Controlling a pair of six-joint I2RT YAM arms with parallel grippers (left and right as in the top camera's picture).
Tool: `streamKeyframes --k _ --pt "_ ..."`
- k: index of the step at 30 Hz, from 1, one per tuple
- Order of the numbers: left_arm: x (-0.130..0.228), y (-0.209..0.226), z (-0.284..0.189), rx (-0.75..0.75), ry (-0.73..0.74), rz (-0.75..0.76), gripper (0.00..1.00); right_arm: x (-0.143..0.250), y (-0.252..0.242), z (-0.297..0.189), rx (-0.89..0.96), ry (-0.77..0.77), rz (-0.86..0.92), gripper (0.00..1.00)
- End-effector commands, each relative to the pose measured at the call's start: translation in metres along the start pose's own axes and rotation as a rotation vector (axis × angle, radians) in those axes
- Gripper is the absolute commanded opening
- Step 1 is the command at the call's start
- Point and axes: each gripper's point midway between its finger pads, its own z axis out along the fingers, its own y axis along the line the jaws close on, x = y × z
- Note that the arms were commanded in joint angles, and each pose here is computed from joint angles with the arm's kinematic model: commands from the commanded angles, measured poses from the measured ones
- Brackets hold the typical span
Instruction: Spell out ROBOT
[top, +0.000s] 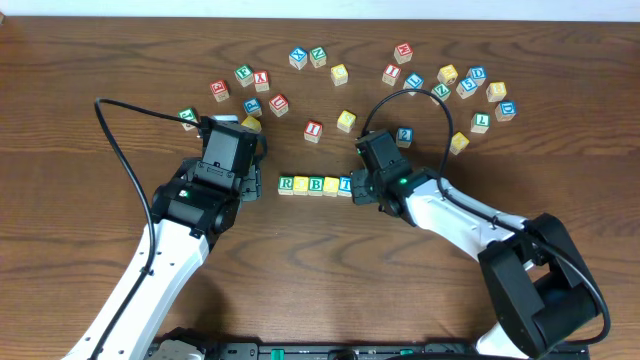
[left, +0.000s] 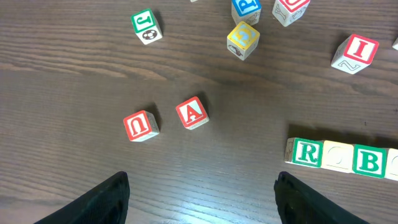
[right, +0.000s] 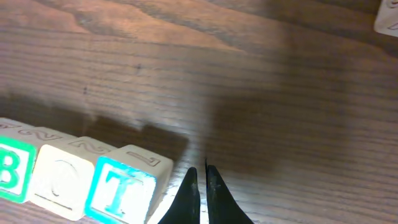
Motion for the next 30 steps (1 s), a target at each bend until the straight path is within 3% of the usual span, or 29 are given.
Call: streamKeyframes --k 1,30 --pt "-0.0018 0.0043 -0.0005 -0.016 -0.006 -0.010 0.73 0.0052 0.0088 0.0016 -0.009 0.008 -0.009 0.01" --pt "-0.0036 0.0026 0.0024 -0.015 -0.009 -0.012 0.74 0.0053 0.0166 0.0013 -0.022 0.000 -0.024 0.01"
